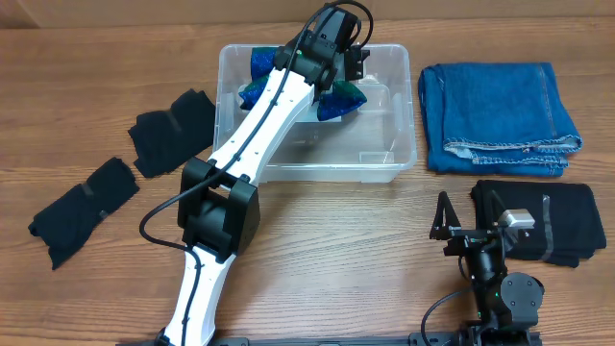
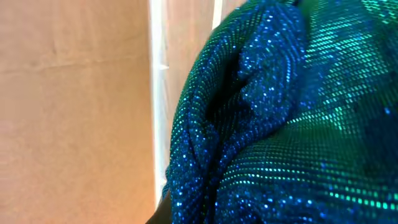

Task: Pack container
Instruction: 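Carry the sequined cloth into the clear bin and release it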

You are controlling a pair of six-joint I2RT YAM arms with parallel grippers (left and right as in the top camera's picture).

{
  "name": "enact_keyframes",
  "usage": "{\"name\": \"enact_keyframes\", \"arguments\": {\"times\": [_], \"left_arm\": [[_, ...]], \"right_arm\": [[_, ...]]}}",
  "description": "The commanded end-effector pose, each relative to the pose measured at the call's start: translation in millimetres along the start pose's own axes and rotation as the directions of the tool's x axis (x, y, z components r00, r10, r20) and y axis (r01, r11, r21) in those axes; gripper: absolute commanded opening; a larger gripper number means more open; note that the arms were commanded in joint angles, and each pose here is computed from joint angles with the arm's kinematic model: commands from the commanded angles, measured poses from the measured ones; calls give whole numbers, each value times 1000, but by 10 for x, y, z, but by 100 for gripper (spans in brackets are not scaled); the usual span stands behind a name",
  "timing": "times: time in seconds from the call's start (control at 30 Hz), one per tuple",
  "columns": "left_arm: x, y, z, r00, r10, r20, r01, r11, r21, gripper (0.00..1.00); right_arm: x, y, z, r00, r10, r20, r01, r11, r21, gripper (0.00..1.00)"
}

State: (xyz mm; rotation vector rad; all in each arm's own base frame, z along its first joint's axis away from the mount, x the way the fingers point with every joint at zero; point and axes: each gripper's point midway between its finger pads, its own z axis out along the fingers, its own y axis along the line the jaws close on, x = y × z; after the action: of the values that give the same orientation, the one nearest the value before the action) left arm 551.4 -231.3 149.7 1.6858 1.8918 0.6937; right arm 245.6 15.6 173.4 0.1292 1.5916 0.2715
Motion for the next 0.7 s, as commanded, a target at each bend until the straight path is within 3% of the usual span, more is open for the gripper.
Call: {"name": "enact_keyframes", "arguments": {"times": [0.0,0.03,0.1,0.2,0.47,0.67], "left_arm": [[-19,54,18,1000,-19,-10,19,999,-32,21],[-30,27,12,999,-37,-11,37,999,-25,47],[-57,-92,-19,998,-65,-24,65,998,7,65],[-76,-308,-105,992,-93,-88,97,994,41,71],[-428,-633,-729,963,-250,-105,260,960,100,72],[-411,-674,-988,913,-406,-39,397,863,313,76]], "right_arm": [[22,-5,2,1000,2,2,-2,1000,1,100],[22,-5,2,1000,2,2,-2,1000,1,100],[22,-5,2,1000,2,2,-2,1000,1,100],[22,-5,2,1000,2,2,-2,1000,1,100],[22,-5,2,1000,2,2,-2,1000,1,100],[22,-6,2,1000,2,2,-2,1000,1,100]]}}
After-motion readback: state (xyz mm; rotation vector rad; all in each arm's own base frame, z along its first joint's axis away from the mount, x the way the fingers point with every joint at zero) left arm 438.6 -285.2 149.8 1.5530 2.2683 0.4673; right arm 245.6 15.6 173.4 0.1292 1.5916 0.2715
